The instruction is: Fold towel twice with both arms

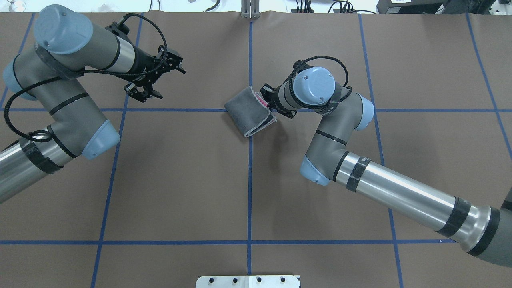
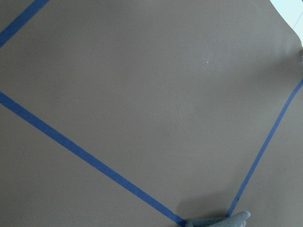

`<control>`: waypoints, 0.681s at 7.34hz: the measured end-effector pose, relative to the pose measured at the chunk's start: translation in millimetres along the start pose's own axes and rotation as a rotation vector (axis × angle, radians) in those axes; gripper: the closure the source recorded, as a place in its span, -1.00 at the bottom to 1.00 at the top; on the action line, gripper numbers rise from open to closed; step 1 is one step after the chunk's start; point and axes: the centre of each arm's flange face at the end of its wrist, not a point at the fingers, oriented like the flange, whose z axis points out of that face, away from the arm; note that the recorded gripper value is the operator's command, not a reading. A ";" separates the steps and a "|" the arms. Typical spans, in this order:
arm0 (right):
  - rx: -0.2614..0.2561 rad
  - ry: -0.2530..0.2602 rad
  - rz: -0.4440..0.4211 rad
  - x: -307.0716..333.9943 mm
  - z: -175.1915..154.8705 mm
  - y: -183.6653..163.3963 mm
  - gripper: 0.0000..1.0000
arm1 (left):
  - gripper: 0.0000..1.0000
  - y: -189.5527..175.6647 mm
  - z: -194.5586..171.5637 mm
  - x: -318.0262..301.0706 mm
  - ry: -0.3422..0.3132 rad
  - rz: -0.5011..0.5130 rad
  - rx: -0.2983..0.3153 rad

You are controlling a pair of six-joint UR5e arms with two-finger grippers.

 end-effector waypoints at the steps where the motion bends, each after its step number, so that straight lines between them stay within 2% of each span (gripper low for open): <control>1: -0.002 -0.005 0.000 -1.9 -2.8 1.1 1.00 | -1.00 0.6 -0.3 1.3 0.002 0.001 0.000; 5: -0.009 -0.031 0.001 -9.5 -17.7 5.6 1.00 | -1.00 2.5 -0.7 3.1 0.004 -0.004 -0.002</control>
